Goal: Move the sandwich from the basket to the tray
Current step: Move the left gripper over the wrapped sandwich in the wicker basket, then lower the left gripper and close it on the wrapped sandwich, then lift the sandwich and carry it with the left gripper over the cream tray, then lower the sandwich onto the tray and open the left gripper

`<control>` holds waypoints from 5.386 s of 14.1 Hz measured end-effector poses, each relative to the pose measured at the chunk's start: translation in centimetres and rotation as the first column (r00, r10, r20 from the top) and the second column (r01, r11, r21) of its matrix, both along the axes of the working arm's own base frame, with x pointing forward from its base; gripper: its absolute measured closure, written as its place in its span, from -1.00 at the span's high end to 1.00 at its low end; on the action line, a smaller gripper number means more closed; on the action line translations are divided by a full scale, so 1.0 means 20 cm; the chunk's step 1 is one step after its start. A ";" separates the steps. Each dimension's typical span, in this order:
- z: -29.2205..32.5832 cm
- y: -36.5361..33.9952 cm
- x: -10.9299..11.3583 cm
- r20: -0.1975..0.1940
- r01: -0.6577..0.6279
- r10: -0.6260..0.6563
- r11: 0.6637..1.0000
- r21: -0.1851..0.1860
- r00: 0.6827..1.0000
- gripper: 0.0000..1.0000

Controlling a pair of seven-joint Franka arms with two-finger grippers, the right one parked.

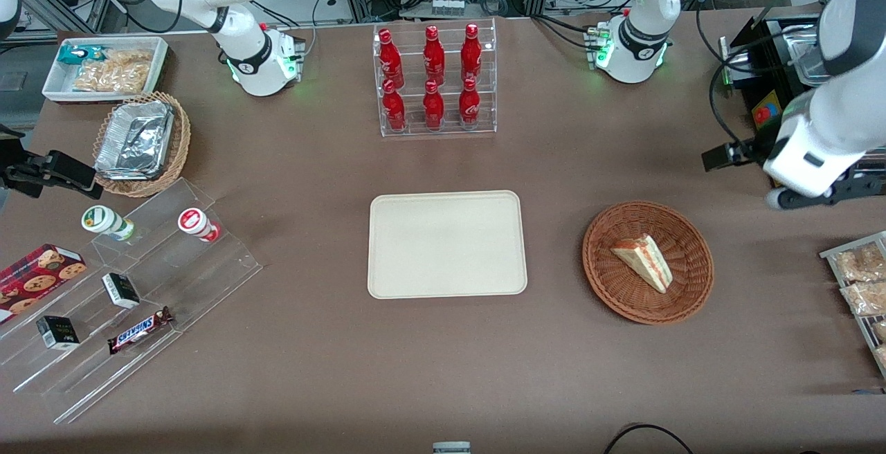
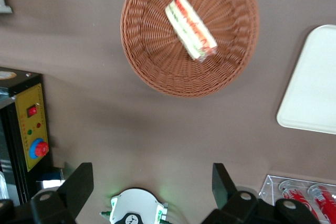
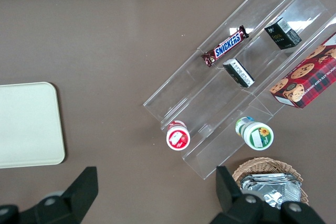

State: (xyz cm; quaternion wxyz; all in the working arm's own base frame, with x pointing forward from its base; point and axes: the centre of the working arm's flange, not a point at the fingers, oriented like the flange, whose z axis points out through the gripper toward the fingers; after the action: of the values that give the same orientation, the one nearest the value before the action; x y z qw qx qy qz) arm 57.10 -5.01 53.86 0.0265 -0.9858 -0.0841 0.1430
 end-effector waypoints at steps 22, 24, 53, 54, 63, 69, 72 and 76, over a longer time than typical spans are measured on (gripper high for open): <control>-1.36 -0.19 0.43 -0.049 -0.474 0.475 0.880 0.037 0.879 1.00; -1.40 -0.17 0.43 -0.045 -0.463 0.466 0.884 0.058 0.884 1.00; -1.04 -0.36 0.38 0.023 -0.351 0.351 0.936 0.015 0.936 -0.64; -0.95 -0.48 0.37 0.045 -0.317 0.317 0.948 -0.012 0.947 -0.64; -1.02 -1.72 -0.01 0.084 0.033 -0.029 0.998 -0.047 0.996 -0.72; -1.37 -2.20 -0.25 0.075 0.128 -0.123 0.989 -0.073 0.990 -0.72; -1.46 -2.26 -0.26 0.062 0.134 -0.130 0.988 -0.080 0.990 -0.69; -1.49 -2.31 -0.24 0.069 0.137 -0.131 0.986 -0.094 0.989 -0.17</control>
State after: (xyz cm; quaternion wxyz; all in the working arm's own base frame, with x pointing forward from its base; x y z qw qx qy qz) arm 52.34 -51.22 24.11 -0.0152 -0.9933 -0.0114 0.1139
